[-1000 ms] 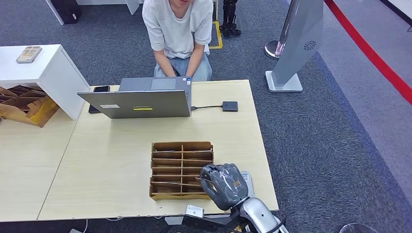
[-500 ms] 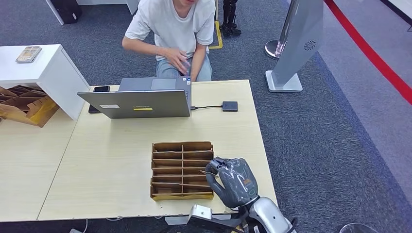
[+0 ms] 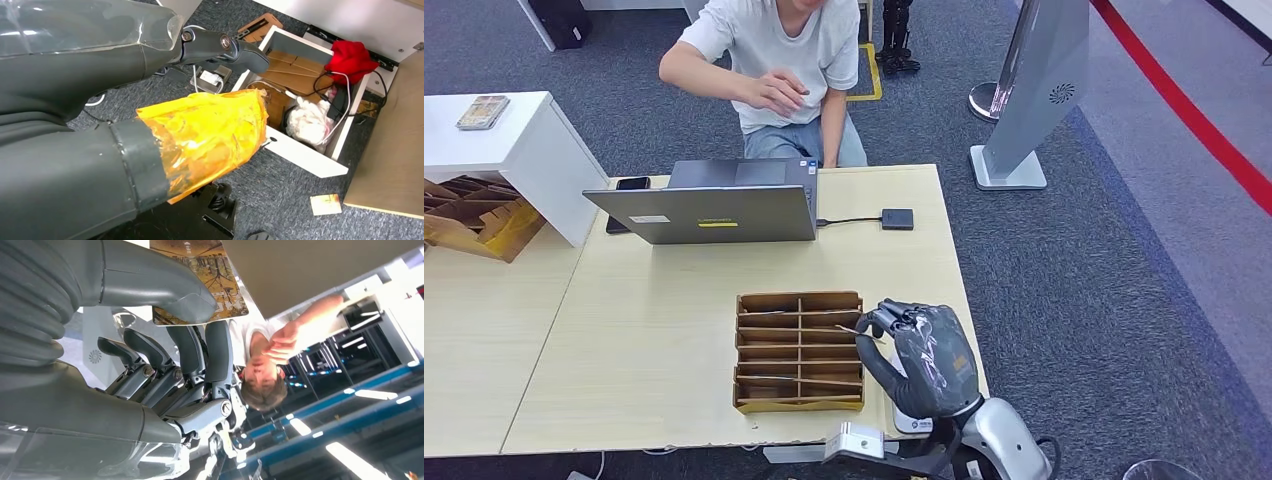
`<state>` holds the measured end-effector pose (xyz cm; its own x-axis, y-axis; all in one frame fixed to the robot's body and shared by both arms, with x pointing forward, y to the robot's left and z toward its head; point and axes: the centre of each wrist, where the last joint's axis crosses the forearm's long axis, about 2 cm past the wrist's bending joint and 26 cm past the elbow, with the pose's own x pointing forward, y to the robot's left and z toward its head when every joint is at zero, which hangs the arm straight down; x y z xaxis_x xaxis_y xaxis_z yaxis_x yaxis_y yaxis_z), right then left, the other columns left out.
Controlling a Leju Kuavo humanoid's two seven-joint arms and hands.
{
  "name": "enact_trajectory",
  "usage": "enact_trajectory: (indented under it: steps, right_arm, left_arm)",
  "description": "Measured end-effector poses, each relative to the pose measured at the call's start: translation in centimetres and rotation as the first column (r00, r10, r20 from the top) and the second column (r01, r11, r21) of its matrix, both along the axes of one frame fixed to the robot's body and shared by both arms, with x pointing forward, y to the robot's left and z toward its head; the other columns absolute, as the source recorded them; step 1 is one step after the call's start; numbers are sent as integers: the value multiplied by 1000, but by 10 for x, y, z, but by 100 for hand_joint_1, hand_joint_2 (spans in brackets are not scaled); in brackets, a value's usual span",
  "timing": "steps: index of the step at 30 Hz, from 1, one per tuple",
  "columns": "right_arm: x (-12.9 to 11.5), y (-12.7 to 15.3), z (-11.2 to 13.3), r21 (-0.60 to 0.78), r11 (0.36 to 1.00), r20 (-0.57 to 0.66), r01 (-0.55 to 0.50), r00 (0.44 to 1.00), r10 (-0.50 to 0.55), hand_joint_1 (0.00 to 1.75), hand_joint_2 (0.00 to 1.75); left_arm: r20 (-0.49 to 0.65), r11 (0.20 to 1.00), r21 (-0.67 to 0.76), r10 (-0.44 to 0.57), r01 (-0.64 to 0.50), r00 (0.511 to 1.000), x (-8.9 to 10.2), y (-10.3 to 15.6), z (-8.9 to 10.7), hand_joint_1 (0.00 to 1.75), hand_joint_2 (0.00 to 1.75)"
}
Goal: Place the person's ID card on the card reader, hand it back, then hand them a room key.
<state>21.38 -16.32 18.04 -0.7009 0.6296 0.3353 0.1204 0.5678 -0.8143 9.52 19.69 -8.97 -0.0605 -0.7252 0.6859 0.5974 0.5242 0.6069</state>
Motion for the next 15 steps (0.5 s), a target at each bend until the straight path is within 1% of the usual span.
enact_trajectory:
  steps: [6,15]
  right_arm:
    - [8,0,12,18,1000,43,1,999,-1,175,175]
    - [30,3,32,28,999,88,24,996,-26,175,175]
  left_arm:
    - [1,1000,0,-11,11,1000,-1,-1,0,0,0]
    - [-2,999,3,-40,40,999,-1,-3,0,0,0]
